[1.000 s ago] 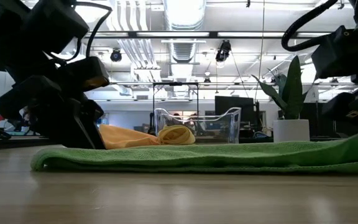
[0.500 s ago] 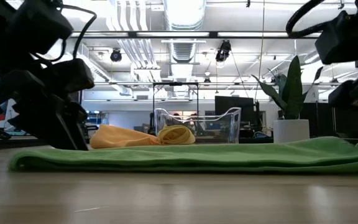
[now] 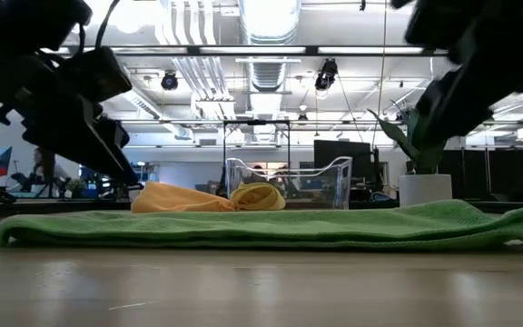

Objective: Fold microfiber towels
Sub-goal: Fold the left green microfiber towel

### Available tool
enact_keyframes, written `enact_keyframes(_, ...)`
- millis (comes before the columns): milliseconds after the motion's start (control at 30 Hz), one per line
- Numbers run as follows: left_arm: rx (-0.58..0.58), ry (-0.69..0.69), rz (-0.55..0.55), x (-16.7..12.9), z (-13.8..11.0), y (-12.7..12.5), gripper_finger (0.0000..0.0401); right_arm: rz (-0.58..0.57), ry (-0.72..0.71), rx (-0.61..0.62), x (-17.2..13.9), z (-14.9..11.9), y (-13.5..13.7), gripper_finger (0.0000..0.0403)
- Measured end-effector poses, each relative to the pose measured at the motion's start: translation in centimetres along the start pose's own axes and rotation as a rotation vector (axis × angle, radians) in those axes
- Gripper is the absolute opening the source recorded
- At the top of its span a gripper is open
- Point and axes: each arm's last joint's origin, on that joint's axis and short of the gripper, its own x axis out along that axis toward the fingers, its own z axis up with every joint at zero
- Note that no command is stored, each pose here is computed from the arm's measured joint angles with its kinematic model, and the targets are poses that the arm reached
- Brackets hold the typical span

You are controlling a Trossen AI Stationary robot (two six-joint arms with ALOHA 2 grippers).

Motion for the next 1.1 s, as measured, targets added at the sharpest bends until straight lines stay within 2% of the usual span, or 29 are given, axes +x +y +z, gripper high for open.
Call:
enact_keyframes(100, 0.014, -0.019, -0.005, 0.1, 0.2, -0.1, 0.0198, -0.030, -0.001, -0.002, 1.5, 0.2, -0.7, 0.0176)
enact_keyframes(233, 0.025, 0.024, -0.009, 0.8, -0.4, -0.1, 0.0198, -0.073, 0.059, 0.001, 3.3, -0.5, -1.5, 0.0211)
enact_keyframes(467, 0.064, 0.088, -0.022, 2.0, -1.3, -0.1, 0.0198, -0.098, 0.115, -0.015, 4.7, -1.5, -1.5, 0.0257)
enact_keyframes(733, 0.074, 0.201, -0.102, 3.4, -2.7, -0.3, 0.0198, -0.131, 0.158, -0.022, 5.4, -2.1, -1.8, 0.0307)
enact_keyframes(867, 0.040, 0.248, -0.121, 3.7, -3.2, -0.3, 0.0198, -0.143, 0.180, -0.028, 5.3, -2.2, -1.9, 0.0327)
enact_keyframes(1100, 0.020, 0.248, -0.137, 3.2, -3.1, -0.3, 0.0198, -0.172, 0.231, -0.084, 4.6, -2.5, -2.3, 0.0333)
